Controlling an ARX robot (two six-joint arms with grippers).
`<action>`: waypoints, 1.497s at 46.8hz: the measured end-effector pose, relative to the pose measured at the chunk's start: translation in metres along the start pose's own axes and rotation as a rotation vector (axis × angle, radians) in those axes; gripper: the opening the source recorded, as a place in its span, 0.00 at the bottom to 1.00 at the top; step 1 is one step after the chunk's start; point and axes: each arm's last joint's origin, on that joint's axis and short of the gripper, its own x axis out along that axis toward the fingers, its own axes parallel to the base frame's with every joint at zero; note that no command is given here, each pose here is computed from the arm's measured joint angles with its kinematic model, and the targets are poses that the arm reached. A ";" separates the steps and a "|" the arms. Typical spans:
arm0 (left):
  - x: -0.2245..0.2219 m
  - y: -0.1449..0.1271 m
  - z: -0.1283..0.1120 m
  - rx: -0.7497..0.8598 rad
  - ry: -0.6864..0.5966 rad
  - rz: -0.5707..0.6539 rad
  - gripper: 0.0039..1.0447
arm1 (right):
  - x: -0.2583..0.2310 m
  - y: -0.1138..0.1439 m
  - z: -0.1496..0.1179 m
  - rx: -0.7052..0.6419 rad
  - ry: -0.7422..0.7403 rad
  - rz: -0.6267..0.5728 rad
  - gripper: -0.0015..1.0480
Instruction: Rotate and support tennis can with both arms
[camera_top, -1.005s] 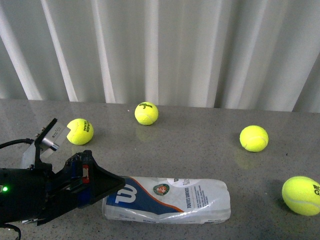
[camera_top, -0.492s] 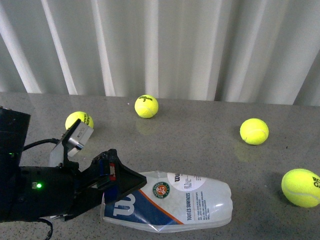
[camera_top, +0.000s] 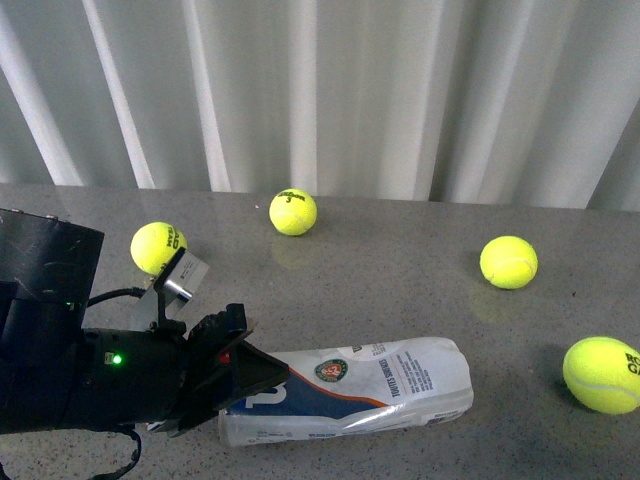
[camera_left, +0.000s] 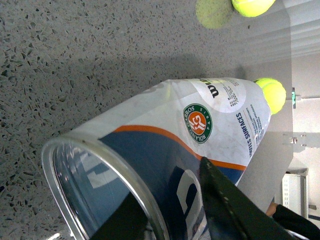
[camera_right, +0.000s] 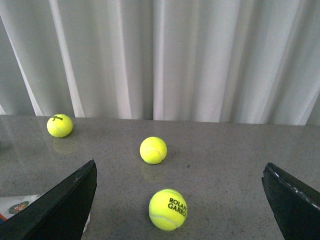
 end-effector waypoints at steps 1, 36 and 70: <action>0.000 0.000 0.000 -0.003 -0.001 -0.004 0.23 | 0.000 0.000 0.000 0.000 0.000 0.000 0.93; -0.095 -0.152 0.093 0.727 -0.021 0.231 0.03 | 0.000 0.000 0.000 0.000 0.000 0.000 0.93; -0.026 -0.177 0.062 1.516 0.602 0.454 0.03 | 0.000 0.000 0.000 0.000 0.000 0.000 0.93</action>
